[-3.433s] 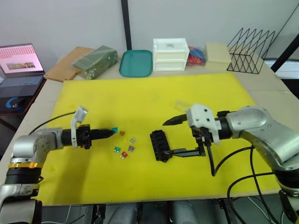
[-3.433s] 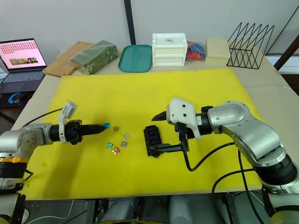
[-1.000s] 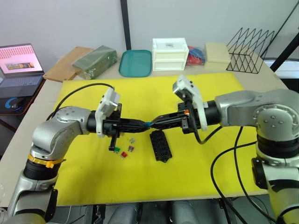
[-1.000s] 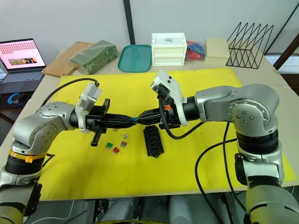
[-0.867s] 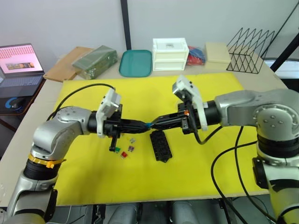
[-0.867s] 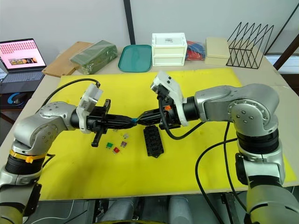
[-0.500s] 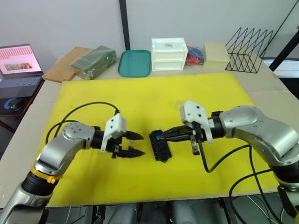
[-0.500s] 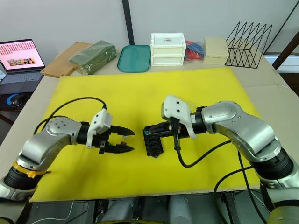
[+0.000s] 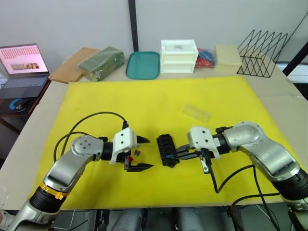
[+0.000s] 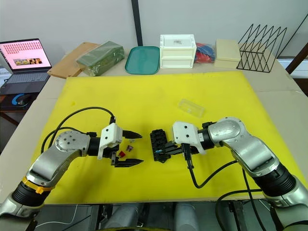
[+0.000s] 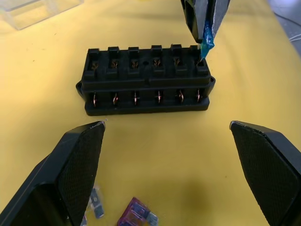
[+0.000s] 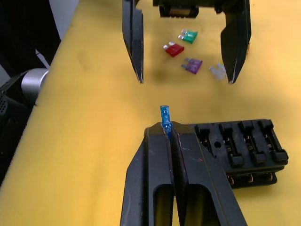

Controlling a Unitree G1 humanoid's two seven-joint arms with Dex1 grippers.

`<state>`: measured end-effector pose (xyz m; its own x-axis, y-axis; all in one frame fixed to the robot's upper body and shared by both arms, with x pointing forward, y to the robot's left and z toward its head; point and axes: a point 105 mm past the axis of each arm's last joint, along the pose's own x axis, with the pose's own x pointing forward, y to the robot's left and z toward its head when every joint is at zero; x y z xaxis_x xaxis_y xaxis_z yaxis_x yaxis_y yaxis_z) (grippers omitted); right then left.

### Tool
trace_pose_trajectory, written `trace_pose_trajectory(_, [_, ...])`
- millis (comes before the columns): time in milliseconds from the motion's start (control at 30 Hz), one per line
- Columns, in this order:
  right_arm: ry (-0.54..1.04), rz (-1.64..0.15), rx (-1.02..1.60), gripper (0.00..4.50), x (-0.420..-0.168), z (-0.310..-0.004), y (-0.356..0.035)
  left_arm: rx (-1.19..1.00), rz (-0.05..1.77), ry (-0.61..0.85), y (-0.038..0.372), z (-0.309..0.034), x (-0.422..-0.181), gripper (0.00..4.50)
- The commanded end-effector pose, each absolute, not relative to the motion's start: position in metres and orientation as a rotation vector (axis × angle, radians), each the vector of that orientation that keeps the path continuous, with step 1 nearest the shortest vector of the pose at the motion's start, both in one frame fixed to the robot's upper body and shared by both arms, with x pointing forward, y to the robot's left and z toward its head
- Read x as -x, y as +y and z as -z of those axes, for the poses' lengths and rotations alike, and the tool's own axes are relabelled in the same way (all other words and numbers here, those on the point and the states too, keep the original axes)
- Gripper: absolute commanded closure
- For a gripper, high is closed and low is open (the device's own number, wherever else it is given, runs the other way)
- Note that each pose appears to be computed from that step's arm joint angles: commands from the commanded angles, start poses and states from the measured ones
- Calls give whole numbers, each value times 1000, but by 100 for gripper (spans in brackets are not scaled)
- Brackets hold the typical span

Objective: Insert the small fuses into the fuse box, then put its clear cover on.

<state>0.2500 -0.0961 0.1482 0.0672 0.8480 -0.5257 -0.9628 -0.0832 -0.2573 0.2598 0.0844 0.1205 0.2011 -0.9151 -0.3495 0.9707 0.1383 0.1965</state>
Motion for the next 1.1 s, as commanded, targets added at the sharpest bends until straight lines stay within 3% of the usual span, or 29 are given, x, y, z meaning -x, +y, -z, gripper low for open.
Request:
trace_pose_trajectory(33, [199, -1546, 673, 450, -247, -148, -94, -440, 1393, 112, 78, -128, -256, 3])
trace_pose_trajectory(1100, [273, -1586, 782, 450, -261, -124, -104, -446, 1389, 97, 76, -131, -257, 3])
